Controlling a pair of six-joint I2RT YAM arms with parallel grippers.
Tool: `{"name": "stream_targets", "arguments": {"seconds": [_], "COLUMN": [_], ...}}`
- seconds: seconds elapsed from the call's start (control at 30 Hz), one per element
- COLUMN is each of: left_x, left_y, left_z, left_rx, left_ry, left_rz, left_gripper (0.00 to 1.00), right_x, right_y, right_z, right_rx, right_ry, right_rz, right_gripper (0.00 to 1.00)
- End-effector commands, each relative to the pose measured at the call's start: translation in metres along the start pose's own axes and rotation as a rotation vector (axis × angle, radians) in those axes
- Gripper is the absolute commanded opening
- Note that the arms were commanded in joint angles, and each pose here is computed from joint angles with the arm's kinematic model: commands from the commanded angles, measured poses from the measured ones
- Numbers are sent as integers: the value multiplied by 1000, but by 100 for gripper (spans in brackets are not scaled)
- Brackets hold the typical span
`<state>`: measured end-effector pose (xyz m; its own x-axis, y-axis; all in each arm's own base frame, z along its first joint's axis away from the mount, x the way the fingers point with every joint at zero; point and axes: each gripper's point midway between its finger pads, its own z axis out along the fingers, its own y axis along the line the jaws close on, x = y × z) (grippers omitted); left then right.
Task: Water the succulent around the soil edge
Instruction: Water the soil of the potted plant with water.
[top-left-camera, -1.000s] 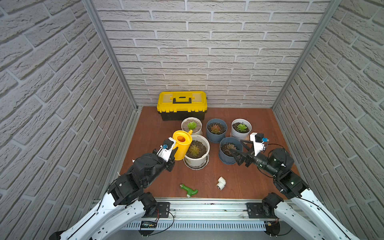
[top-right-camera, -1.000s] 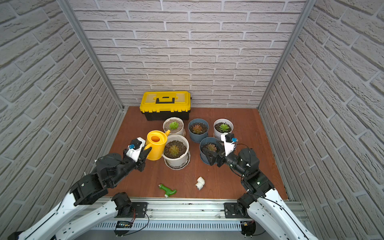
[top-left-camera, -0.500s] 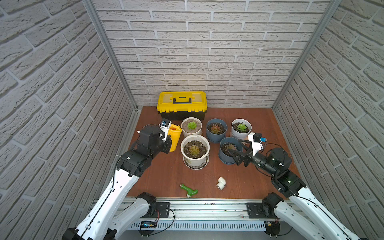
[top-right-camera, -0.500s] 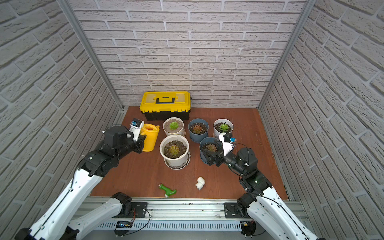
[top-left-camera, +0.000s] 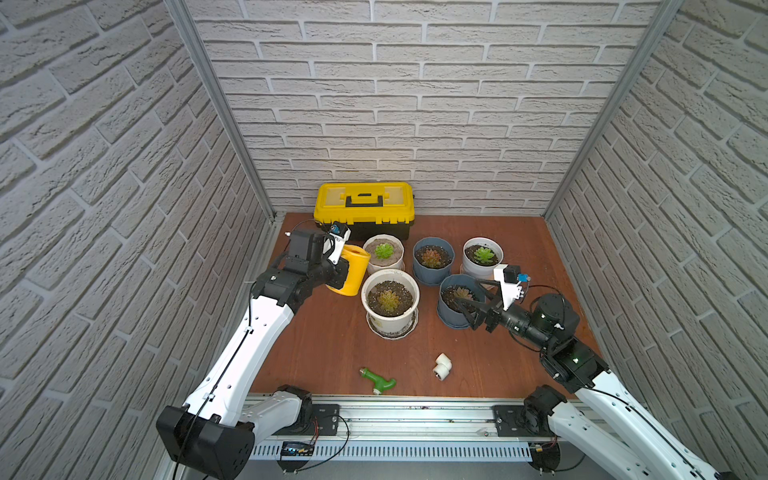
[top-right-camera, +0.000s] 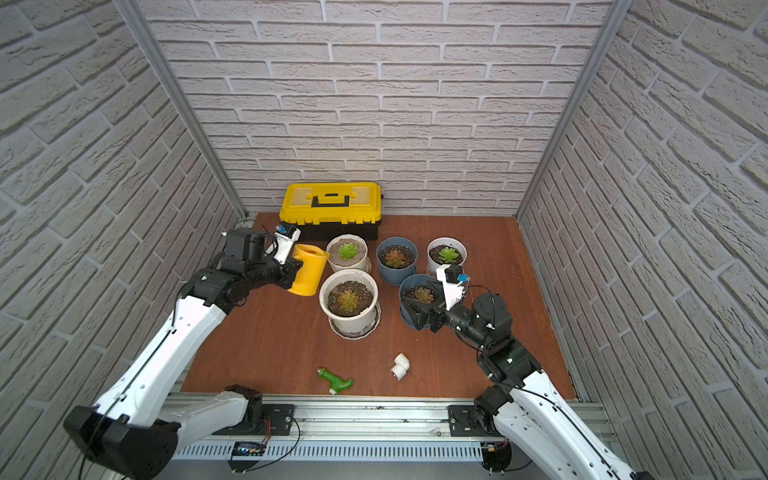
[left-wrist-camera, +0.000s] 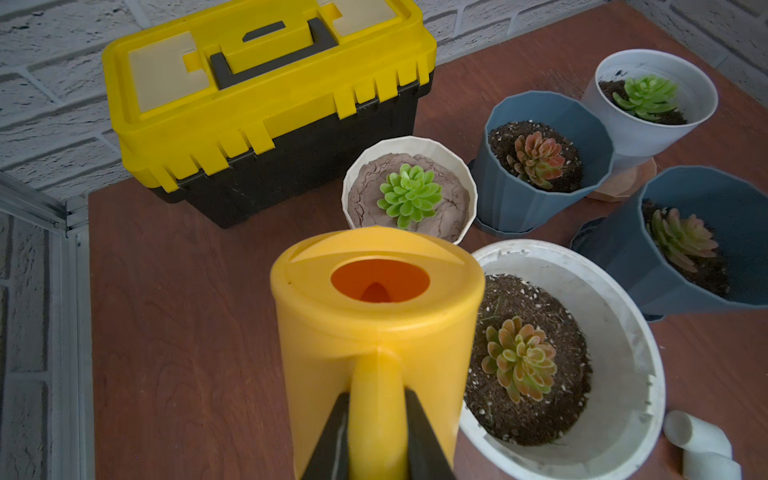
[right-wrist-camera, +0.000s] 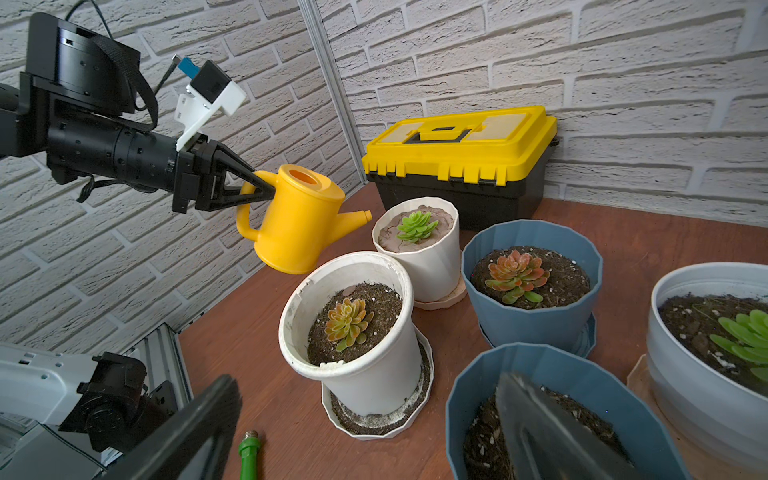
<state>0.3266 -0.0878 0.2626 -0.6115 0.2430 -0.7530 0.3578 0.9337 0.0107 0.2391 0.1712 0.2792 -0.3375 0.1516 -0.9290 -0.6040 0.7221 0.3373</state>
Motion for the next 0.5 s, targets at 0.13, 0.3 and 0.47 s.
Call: {"name": "stream_targets", "arguments": {"seconds": [0.13,0.3,0.47], "left_x": [-35,-45,-55], "left_y": [9,16,21], "left_z": [2,9,19], "left_rx": [-18,-44,-60], "left_ry": [-71,-80,-66], "left_rz": [50,72,85], "left_gripper": [0,0,0], "right_x": [-8,-6,-7], "right_y": [-1,-1,-2], "right_z": [1,2,2], "right_rx": [4,2,8], "right_ry": [-32,-24,-25], "right_rz": [-4,-1,-1], "right_gripper": [100,100,100]}}
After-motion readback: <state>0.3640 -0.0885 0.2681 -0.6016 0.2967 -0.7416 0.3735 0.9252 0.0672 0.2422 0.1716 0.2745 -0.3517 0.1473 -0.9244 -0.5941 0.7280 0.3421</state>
